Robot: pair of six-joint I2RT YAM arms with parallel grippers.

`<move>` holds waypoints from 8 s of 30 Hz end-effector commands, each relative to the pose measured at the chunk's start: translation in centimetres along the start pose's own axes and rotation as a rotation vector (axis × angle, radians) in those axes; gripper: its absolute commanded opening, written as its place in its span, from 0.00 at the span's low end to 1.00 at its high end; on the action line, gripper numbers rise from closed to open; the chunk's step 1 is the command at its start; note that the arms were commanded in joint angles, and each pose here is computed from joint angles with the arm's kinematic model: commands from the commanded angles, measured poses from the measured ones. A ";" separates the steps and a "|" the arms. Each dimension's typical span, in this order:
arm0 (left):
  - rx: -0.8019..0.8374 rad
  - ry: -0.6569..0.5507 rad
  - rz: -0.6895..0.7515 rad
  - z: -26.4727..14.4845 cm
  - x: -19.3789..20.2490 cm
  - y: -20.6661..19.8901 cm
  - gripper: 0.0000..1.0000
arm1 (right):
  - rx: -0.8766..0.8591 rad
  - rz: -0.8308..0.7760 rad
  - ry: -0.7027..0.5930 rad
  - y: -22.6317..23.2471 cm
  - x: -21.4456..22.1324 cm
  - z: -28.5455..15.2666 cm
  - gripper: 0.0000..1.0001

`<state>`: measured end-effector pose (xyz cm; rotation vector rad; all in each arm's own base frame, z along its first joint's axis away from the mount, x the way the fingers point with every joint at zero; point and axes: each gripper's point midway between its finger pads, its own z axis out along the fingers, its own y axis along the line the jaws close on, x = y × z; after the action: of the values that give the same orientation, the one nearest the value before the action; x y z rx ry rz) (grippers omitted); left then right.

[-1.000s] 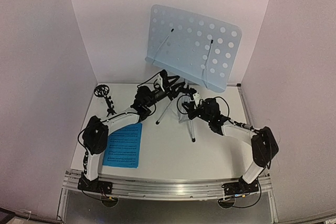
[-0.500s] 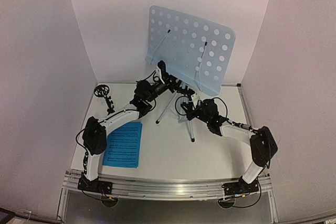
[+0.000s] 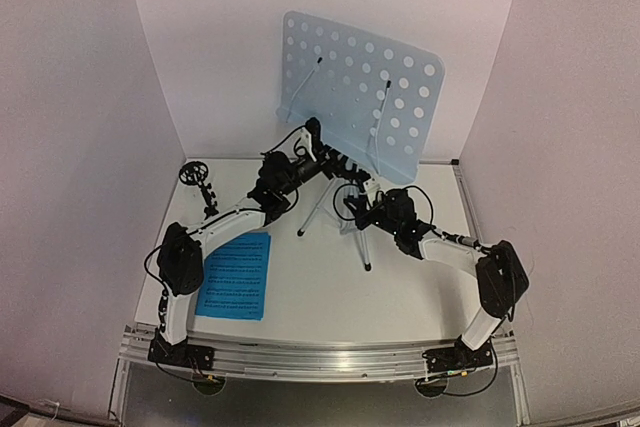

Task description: Pack up the instrument practice props

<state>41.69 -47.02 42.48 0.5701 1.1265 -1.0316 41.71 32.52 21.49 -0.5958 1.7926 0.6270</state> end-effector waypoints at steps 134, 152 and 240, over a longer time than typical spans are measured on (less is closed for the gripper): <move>0.250 0.471 0.055 -13.1 9.5 -1.5 0.77 | -0.039 -0.077 -0.551 1.3 -16.0 -3.4 0.00; -0.018 0.702 0.132 -16.4 21.3 5.5 0.67 | -0.141 -0.126 -0.439 3.0 -13.4 -1.9 0.00; 0.242 0.516 0.270 -7.2 24.5 0.2 0.00 | -0.322 -0.176 -0.206 1.2 -9.6 4.4 0.78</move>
<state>43.18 -45.27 10.21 1.1120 1.6464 -0.7412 47.68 34.42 27.52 -0.8340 1.5495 0.8301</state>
